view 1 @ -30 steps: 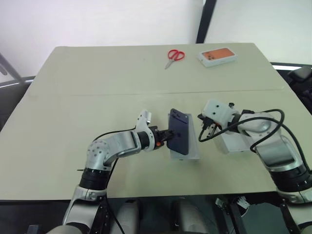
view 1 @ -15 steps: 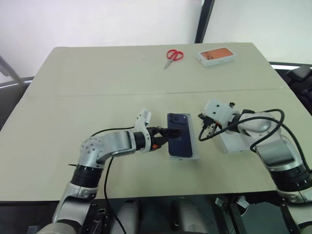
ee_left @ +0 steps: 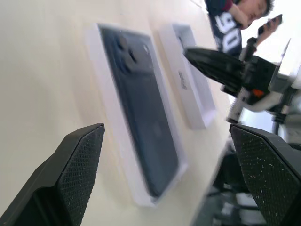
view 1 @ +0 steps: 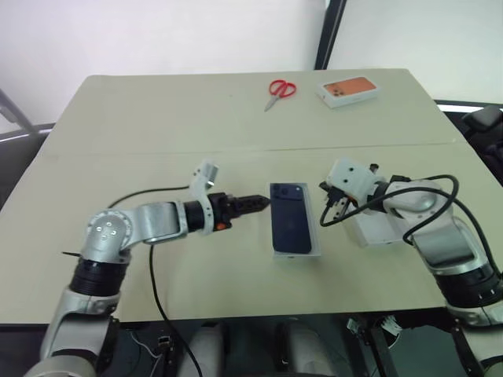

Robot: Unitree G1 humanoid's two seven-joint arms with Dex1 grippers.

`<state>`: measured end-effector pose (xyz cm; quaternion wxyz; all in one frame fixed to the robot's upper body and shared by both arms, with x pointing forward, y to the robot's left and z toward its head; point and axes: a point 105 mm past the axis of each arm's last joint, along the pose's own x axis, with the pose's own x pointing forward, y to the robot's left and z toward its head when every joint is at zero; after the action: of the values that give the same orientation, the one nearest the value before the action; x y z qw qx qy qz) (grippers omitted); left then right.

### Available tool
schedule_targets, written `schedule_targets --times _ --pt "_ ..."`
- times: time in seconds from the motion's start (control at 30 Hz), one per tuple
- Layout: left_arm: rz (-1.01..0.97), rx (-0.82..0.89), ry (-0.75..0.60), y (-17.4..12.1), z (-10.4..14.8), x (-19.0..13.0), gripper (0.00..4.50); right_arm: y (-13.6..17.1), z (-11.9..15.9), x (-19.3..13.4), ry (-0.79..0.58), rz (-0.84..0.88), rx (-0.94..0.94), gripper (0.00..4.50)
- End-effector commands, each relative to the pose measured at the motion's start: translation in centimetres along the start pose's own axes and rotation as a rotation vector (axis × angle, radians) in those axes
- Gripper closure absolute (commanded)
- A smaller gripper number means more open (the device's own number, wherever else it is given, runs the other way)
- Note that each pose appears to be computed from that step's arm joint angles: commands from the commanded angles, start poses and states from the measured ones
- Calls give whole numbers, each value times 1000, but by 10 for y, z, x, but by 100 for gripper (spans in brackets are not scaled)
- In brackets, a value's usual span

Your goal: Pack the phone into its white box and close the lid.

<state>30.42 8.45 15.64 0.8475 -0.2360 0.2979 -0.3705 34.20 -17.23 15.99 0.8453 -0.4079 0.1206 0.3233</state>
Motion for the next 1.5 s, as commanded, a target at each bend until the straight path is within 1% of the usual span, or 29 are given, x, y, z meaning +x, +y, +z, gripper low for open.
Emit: schedule_targets --times 0.03,0.07,0.1,0.17,0.27,0.3,0.37,0.47,0.53,0.6,0.73,0.83,1.03,1.23,1.4,1.5 --pt "73 214 7 10 1 -4 54 -5 6 -8 -23 -12 -46 450" --pt "84 264 29 14 -4 -4 86 -1 12 -8 -49 9 -56 450" --pt "83 296 42 16 -7 -4 132 2 16 -9 -69 23 -62 450" --pt "77 355 53 17 -11 -4 232 8 22 -9 -98 48 -65 450" --pt "73 511 2 17 -10 -4 396 24 35 -6 -143 104 -60 450" --pt "68 554 8 19 -13 -5 444 33 43 -4 -171 134 -55 450" --pt "59 626 7 24 -16 -7 444 50 56 1 -206 186 -48 450" --pt "5 705 -1 22 -19 -12 444 65 67 5 -221 228 -41 450" --pt "-70 795 6 20 -28 -22 444 79 77 12 -229 253 -45 450" --pt "-125 848 2 21 -34 -32 444 84 81 16 -221 258 -52 450" --pt "-192 864 67 28 -49 -50 444 87 80 24 -186 251 -90 450" --pt "-225 868 68 26 -51 -56 444 89 77 28 -159 250 -114 450" --pt "-229 848 48 26 -50 -57 444 85 69 29 -120 231 -135 450" --pt "-228 843 49 26 -52 -55 444 82 57 20 -82 236 -140 450" --pt "-224 841 47 27 -53 -52 444 81 58 16 -97 235 -118 450" --pt "-221 840 42 26 -53 -51 444 73 67 9 -161 219 -84 450"
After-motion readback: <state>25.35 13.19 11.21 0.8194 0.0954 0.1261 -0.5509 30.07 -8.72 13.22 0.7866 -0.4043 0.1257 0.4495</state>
